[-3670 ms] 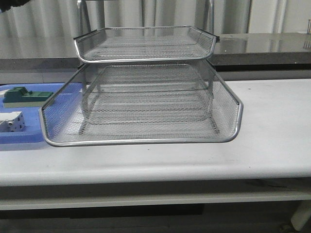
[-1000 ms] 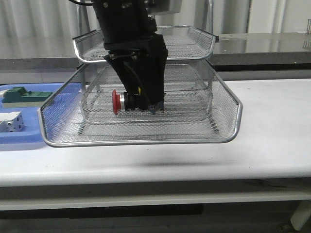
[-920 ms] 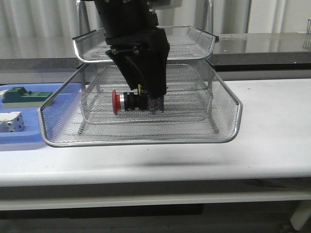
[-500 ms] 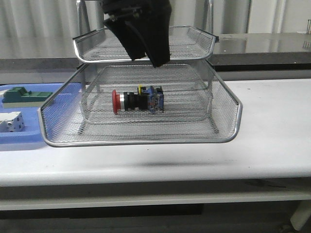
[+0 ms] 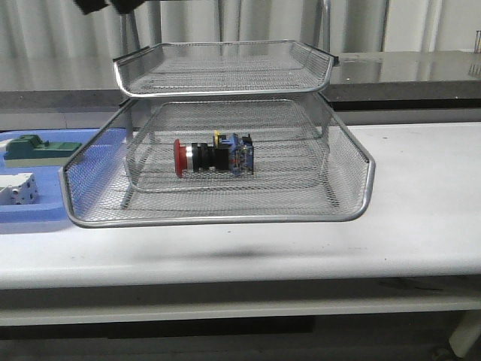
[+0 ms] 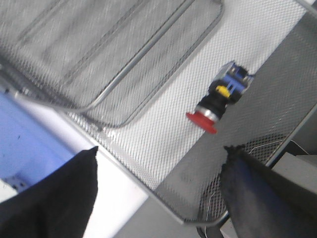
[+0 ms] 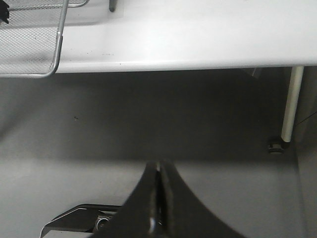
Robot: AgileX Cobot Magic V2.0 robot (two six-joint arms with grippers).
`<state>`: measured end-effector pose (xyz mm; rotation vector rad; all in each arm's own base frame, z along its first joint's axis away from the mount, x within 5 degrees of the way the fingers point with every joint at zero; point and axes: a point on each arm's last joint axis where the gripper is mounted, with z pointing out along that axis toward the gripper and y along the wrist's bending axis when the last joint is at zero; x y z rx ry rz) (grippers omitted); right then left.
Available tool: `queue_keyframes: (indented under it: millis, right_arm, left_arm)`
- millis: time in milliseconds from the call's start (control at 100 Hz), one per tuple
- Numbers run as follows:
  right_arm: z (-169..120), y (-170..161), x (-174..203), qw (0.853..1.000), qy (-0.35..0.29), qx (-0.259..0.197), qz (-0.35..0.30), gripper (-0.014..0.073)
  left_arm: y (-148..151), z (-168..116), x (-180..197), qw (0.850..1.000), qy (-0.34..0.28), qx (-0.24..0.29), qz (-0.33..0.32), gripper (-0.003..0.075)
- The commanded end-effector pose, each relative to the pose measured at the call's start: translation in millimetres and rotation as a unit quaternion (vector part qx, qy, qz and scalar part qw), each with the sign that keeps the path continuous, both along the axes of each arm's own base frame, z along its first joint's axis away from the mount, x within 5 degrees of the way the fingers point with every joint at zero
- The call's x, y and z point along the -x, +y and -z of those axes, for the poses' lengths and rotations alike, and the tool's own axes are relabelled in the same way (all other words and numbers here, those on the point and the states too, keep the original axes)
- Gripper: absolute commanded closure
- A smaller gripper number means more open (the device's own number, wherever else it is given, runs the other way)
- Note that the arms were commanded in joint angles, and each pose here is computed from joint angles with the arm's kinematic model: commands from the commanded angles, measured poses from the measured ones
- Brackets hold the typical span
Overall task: Place button on rack with both arms
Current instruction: 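Open the left gripper and lift it away from the button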
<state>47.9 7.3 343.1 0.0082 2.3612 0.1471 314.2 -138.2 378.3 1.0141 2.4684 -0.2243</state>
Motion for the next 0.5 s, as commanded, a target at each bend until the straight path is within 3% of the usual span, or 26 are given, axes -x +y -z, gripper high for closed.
queue_keyframes:
  millis: [0, 260, 490]
  right_arm:
    - [-12, -1, -3, 0.999, -0.037, 0.001, 0.002, 0.0662]
    - [-12, -1, -3, 0.999, -0.037, 0.001, 0.002, 0.0662]
    - [-12, -1, -3, 0.999, -0.037, 0.001, 0.002, 0.0662]
  left_arm:
    - [23, -20, 22, 0.999, -0.014, 0.028, -0.027, 0.0227]
    - [65, 0, 62, 0.993, -0.048, 0.052, -0.098, 0.0227]
    - [90, 11, 111, 0.973, -0.158, 0.083, -0.149, 0.0227]
